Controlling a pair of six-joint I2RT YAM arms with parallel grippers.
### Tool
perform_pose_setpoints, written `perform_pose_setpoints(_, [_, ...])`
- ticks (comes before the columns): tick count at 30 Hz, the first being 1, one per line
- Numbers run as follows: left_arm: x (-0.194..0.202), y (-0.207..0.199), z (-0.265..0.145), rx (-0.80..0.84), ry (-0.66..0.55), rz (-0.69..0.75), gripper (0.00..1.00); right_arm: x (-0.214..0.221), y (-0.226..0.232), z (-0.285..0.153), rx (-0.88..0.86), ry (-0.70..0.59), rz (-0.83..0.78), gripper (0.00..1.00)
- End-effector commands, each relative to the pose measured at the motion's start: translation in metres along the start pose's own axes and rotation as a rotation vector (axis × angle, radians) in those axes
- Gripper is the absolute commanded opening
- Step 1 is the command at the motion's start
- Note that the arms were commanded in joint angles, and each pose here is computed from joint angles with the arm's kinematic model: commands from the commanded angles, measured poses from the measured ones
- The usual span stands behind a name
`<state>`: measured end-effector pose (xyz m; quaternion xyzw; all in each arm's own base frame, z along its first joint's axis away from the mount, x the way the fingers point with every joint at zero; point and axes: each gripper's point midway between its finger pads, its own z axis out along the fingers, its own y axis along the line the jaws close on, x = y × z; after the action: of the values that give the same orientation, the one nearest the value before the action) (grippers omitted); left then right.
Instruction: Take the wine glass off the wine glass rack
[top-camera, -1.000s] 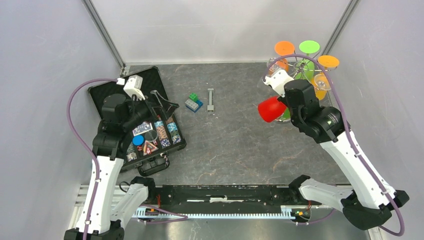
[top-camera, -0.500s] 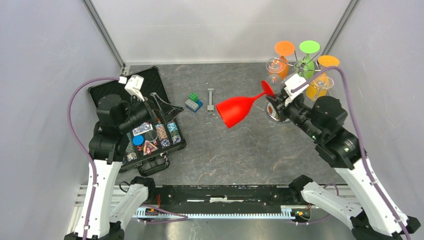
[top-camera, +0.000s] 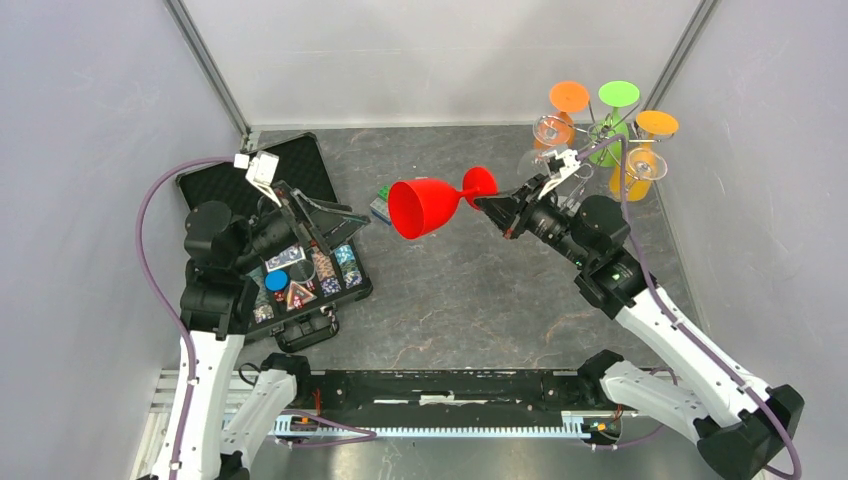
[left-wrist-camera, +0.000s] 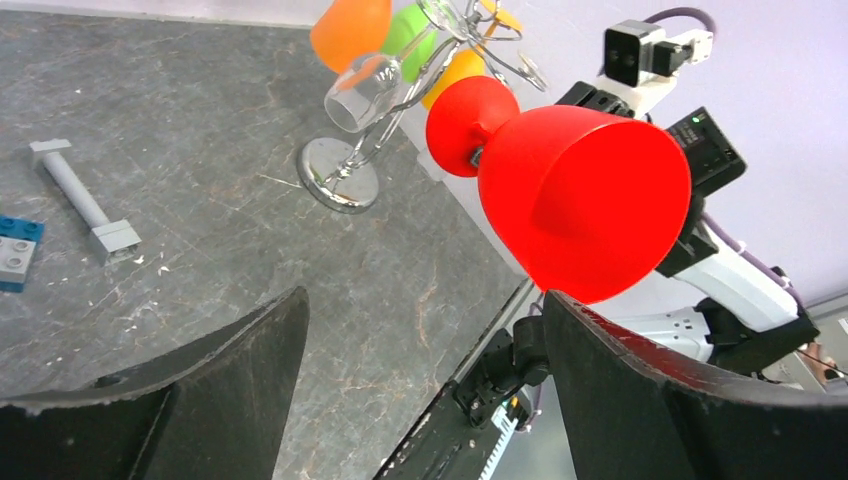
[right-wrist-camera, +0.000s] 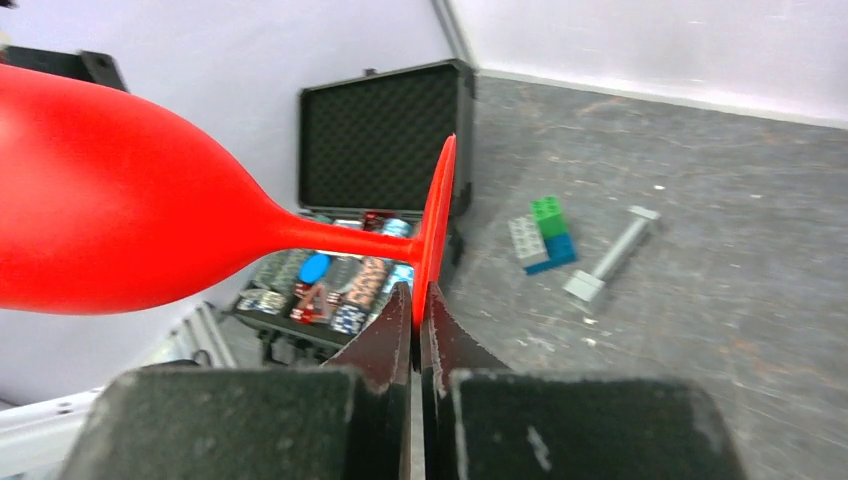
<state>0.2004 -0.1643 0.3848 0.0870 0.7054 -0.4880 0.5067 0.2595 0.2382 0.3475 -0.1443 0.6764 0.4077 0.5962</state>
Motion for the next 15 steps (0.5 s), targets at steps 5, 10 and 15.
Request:
perform_pose_setpoints(5, [-0.011, -0.029, 0.0, 0.136, -0.035, -0.046, 0.87, -0.022, 0.039, 0.009, -0.21, -0.126, 0.136, 0.0])
perform_pose_setpoints(10, [-0.013, -0.039, -0.003, 0.167, -0.048, -0.044, 1.0, -0.009, 0.035, 0.015, -0.202, -0.104, 0.144, 0.0])
perform_pose_setpoints(15, [-0.015, -0.037, 0.003, 0.173, -0.044, -0.084, 1.0, 0.001, 0.037, 0.021, -0.201, -0.083, 0.126, 0.0])
